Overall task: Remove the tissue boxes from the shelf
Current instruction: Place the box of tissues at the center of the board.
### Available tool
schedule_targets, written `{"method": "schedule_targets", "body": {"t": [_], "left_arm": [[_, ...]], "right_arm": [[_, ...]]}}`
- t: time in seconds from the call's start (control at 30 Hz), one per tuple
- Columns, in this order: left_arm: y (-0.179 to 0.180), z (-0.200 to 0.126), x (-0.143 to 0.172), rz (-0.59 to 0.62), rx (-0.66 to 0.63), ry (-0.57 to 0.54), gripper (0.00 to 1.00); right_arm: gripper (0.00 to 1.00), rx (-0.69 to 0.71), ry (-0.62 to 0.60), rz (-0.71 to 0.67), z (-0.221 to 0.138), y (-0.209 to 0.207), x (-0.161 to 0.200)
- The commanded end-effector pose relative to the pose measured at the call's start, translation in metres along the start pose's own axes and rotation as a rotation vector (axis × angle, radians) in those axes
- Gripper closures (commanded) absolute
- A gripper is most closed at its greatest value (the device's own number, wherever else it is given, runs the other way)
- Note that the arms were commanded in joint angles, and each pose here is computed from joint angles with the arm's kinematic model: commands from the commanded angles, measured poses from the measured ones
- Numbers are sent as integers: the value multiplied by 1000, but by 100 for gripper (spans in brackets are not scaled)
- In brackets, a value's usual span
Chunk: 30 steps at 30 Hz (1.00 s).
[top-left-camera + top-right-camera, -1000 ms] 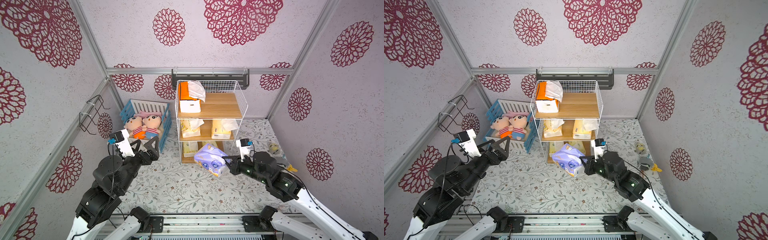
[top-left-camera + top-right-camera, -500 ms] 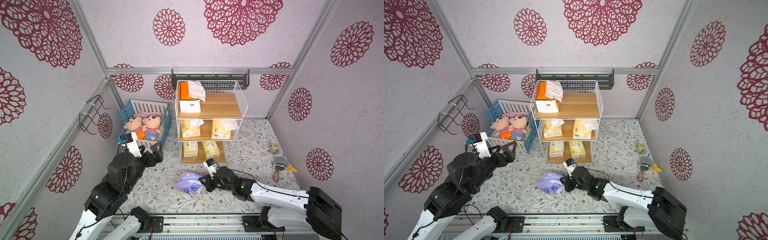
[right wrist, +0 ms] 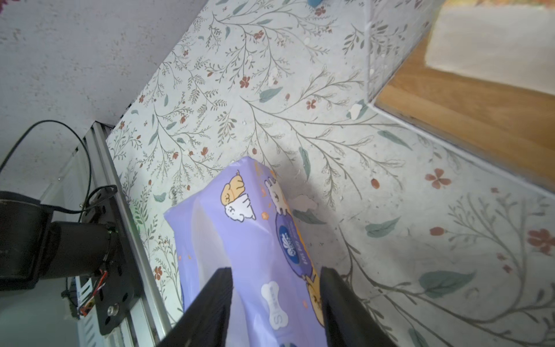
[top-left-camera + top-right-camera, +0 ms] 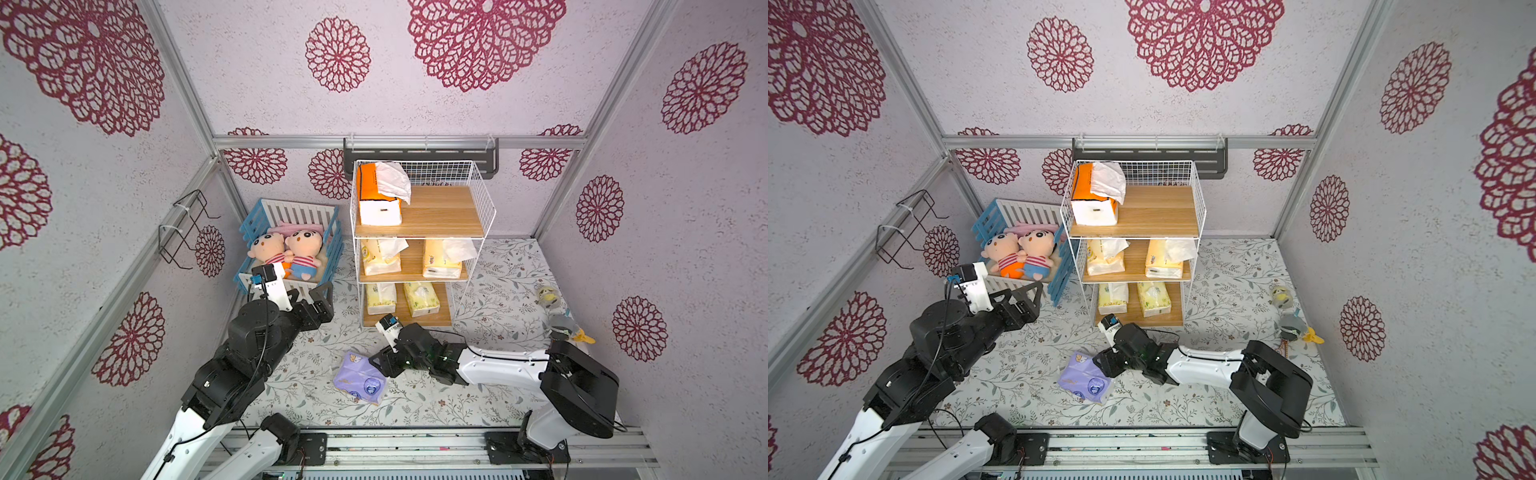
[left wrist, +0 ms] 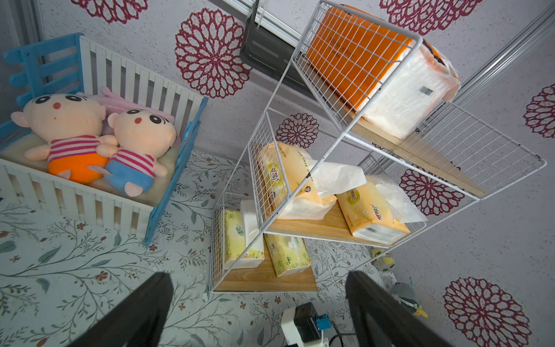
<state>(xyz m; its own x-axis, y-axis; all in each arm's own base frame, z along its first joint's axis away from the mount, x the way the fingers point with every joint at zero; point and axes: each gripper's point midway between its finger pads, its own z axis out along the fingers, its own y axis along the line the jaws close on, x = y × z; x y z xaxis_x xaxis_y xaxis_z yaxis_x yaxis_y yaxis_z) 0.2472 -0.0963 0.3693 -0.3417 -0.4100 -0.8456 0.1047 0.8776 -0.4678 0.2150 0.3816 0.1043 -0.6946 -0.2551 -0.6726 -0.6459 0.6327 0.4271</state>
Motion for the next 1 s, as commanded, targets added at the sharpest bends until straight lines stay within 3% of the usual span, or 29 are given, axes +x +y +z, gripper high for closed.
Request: {"method": "schedule_targets", "body": {"t": [0.0, 0.2, 0.4, 0.5, 0.57, 0.73, 0.83, 0.97], "left_arm": [[-8, 1, -8, 9, 29, -32, 3], [-13, 1, -14, 14, 51, -57, 3], [12, 14, -6, 34, -85, -67, 3], [15, 21, 0, 23, -101, -53, 3], [16, 27, 7, 17, -106, -29, 3], [21, 34, 19, -13, -128, -1, 3], [27, 34, 20, -40, -151, -4, 3], [37, 34, 30, -87, -176, 1, 3]], "right_arm": [[44, 74, -61, 19, -15, -3, -25], [46, 190, -85, 136, -61, -14, -32], [70, 257, 25, 322, -90, -28, 26], [75, 299, 96, 368, -92, -35, 53], [79, 306, 137, 384, -86, -35, 63], [80, 215, 208, 412, -44, -12, 73], [69, 152, 229, 439, -19, 3, 73], [68, 104, 230, 472, 6, 18, 61]]}}
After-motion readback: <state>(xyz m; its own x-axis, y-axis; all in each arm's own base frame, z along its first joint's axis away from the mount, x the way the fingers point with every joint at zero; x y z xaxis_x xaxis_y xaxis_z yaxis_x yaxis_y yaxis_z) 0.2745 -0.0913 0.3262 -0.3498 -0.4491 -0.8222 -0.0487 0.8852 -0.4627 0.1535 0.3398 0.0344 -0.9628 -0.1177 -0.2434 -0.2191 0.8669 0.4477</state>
